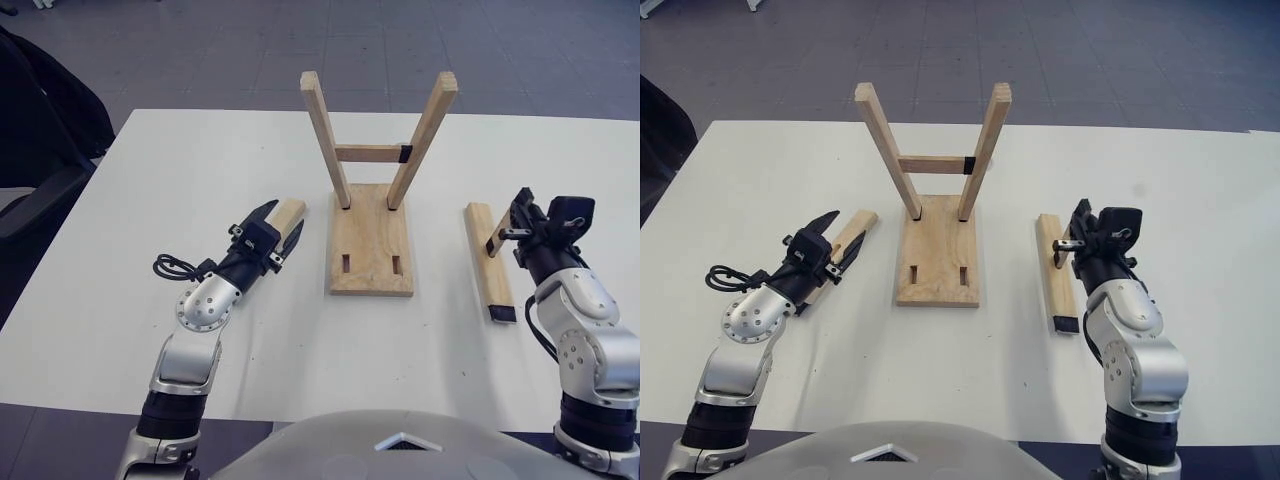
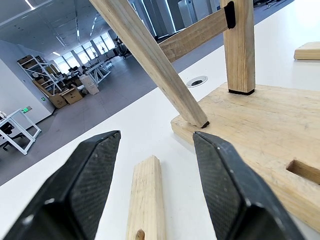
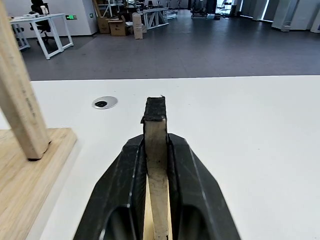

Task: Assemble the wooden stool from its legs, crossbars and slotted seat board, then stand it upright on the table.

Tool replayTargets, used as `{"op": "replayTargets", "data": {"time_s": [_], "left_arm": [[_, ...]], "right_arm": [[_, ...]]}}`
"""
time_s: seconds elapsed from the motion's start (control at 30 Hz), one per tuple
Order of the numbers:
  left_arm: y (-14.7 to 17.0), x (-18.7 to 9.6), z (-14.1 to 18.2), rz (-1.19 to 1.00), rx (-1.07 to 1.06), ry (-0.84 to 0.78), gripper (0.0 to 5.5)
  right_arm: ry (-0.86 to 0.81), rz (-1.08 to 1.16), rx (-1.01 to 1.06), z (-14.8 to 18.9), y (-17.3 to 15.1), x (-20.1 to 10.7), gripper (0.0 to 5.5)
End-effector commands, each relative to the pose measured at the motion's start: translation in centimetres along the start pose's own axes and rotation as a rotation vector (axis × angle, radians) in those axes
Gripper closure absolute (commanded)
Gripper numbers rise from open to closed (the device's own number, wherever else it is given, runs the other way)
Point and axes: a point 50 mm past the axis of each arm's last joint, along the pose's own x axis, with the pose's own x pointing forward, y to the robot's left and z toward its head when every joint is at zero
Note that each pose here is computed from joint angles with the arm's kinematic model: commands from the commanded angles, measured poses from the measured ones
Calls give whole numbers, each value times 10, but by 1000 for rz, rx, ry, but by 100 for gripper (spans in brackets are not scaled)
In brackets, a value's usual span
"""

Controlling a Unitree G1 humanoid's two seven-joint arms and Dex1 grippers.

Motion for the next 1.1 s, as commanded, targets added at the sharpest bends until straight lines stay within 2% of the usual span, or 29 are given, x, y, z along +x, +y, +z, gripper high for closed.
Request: {"op": "replayTargets", "data": {"time_s": [0.03, 0.47, 0.5, 0.73, 0.83, 0.93, 1.0, 1.1], "left_arm": [[0, 1, 2, -2, -1, -6, 281], [1, 2, 2, 1, -1, -8, 281], [1, 2, 2, 0, -2, -8, 281], [1, 1, 0, 2, -12, -3, 281], [1, 0, -2, 7, -16, 3, 281], [1, 0, -2, 10, -18, 4, 281], [1, 0, -2, 11, -19, 4, 281], [1, 1, -2, 13, -23, 5, 281]], "right_arm": [[193, 103, 51, -29, 11, -2, 508], [108, 93, 35, -15, 17, 7, 508], [92, 93, 24, -12, 17, 8, 471], [-24, 96, 41, 9, 17, 11, 342], [-106, 101, 34, 33, 18, 13, 283], [-210, 88, 56, 71, 20, 22, 253], [-258, 92, 115, 93, 23, 31, 253], [-219, 87, 221, 100, 23, 55, 253]]}}
